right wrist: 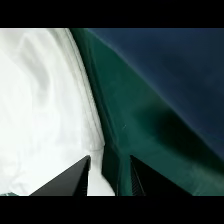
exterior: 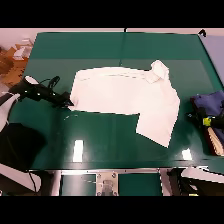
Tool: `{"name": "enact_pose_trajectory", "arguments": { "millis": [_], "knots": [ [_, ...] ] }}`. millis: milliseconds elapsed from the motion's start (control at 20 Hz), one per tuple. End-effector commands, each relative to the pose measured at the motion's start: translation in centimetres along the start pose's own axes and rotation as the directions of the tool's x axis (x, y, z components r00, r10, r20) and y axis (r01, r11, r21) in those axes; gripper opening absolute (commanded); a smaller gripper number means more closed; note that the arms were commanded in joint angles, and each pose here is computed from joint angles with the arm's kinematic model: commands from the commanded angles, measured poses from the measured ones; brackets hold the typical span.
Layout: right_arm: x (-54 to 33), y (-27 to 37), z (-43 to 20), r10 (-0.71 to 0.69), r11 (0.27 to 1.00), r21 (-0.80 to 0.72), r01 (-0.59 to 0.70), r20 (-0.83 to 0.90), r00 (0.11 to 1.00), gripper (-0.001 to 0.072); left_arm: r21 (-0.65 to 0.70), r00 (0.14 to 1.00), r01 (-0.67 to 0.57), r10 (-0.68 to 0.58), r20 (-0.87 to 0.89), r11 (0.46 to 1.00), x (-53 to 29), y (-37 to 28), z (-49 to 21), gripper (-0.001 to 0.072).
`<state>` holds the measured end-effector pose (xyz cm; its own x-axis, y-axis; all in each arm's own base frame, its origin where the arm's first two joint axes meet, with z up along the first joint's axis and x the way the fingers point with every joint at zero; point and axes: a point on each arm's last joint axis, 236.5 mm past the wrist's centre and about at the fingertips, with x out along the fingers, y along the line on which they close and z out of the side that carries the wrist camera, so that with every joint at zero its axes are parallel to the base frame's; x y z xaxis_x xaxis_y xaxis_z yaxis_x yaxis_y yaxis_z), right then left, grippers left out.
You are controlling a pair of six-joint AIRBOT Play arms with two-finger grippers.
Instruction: Fold the shirts.
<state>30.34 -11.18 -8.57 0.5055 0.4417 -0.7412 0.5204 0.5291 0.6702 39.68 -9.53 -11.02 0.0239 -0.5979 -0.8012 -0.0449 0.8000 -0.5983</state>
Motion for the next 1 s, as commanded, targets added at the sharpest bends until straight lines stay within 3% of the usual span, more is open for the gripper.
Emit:
{"name": "enact_pose_trajectory", "arguments": {
  "millis": [0,600,650,700,800,950],
  "knots": [
    [2.1,0.2,-1.4,0.002,1.0,-0.005,-0.002,-0.073,0.997,0.0334,0.02,1.0,0.013,-0.013,-0.005,1.0,0.2,-0.5,-0.2,0.0025],
    [6.4,0.5,-1.3,0.021,0.999,0.041,-0.017,-0.09,0.996,0.0332,0.019,1.0,0.01,-0.01,0.002,1.0,0.2,-0.4,0.0,0.0024],
    [6.3,0.7,-1.2,0.031,0.999,0.03,-0.028,-0.088,0.996,0.0312,0.019,1.0,0.01,-0.011,0.001,1.0,0.2,-0.5,0.0,0.0024],
    [6.1,1.1,-1.2,0.04,0.999,0.021,-0.038,-0.096,0.995,0.0184,0.019,1.0,0.011,-0.011,-0.001,1.0,0.2,-0.5,-0.1,0.0024],
    [5.3,2.7,-1.0,0.079,0.996,-0.024,-0.083,-0.124,0.989,0.0021,0.029,1.0,0.017,-0.017,-0.002,0.999,-0.3,-1.0,0.2,0.0023],
    [2.0,7.3,1.6,0.139,0.981,-0.125,-0.146,-0.066,0.988,0.0019,0.119,0.995,0.006,-0.018,0.103,0.993,-4.4,-3.9,2.9,0.0023]
  ]
}}
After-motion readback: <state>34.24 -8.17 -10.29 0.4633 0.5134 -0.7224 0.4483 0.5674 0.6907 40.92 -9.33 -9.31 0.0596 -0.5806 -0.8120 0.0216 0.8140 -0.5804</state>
